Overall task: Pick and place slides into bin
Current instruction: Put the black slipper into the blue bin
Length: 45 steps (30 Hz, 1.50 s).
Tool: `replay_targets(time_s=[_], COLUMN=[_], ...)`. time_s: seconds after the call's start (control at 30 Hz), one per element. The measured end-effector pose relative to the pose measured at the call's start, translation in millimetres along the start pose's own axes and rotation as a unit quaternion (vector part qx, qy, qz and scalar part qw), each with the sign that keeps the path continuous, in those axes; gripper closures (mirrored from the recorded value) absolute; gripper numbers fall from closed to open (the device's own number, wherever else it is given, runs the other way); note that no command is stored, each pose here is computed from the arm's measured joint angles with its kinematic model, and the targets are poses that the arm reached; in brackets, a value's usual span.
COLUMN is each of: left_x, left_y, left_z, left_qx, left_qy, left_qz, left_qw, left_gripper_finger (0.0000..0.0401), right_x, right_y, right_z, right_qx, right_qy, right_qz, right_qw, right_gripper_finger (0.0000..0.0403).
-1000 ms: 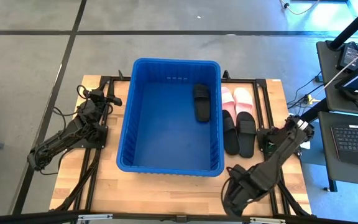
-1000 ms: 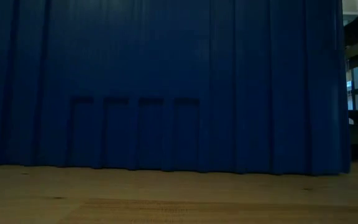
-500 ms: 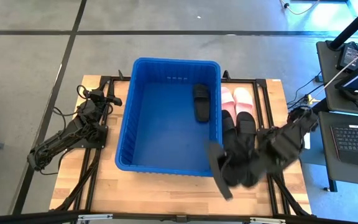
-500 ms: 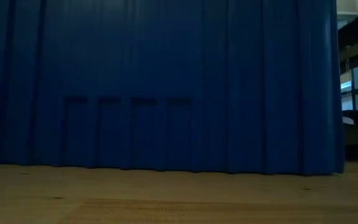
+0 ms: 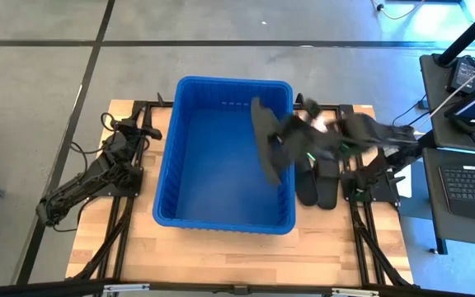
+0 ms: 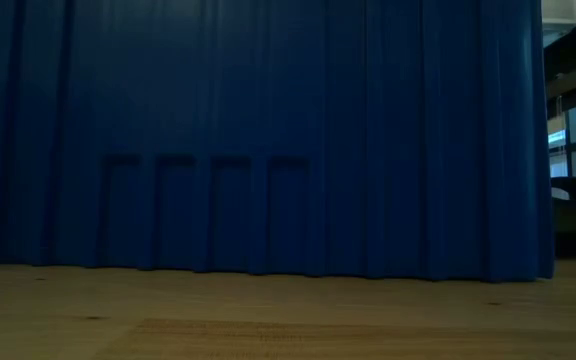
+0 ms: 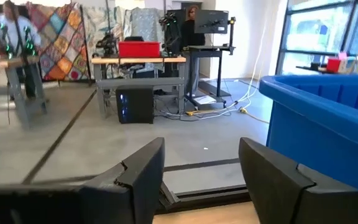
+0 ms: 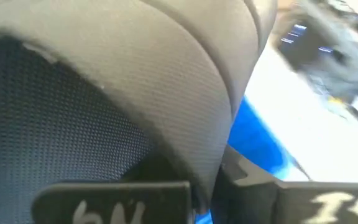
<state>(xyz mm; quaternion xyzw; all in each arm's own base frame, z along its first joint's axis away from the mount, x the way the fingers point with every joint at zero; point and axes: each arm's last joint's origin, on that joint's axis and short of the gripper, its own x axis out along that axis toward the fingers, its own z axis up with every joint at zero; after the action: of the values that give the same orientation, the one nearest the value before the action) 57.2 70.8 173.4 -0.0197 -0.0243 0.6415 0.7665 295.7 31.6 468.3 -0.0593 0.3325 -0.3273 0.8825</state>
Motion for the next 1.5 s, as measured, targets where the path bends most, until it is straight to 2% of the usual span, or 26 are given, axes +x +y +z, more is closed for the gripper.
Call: replay_targets(time_s=[0.1, 0.3, 0.47, 0.67, 0.9, 1.03, 1.2, 1.5], left_x=[0, 0, 0, 0, 0, 0, 0, 0], left_y=[0, 0, 0, 0, 0, 0, 0, 0], left_z=[0, 0, 0, 0, 0, 0, 0, 0], left_qx=[-0.013, -0.013, -0.013, -0.013, -0.013, -0.013, -0.013, -0.013], left_qy=[0.000, 0.000, 0.000, 0.000, 0.000, 0.000, 0.000, 0.000], left_qz=[0.000, 0.000, 0.000, 0.000, 0.000, 0.000, 0.000, 0.000], left_qw=[1.000, 1.000, 1.000, 1.000, 1.000, 1.000, 1.000, 1.000], left_gripper_finger=[0.0199, 0.0199, 0.0199, 0.0199, 0.0199, 0.0199, 0.0199, 0.0199], right_x=[45, 130, 176, 210, 246, 261, 279, 320], right_y=[-10, -24, -29, -31, -24, -17, -11, 2], right_z=[2, -16, -38, -64, -86, -85, -81, -79], right_qx=[0.002, -0.020, -0.005, 0.013, -0.034, -0.075, -0.121, -0.166], right_qy=[0.020, 0.055, 0.055, 0.057, 0.094, 0.121, 0.192, 0.283], right_qz=[-0.023, 0.004, -0.001, 0.023, 0.027, 0.033, 0.031, 0.012], right_qw=[1.000, 0.998, 0.998, 0.998, 0.995, 0.989, 0.973, 0.945], right_gripper_finger=[0.0389, 0.0389, 0.0389, 0.0389, 0.0389, 0.0389, 0.0389, 0.0389])
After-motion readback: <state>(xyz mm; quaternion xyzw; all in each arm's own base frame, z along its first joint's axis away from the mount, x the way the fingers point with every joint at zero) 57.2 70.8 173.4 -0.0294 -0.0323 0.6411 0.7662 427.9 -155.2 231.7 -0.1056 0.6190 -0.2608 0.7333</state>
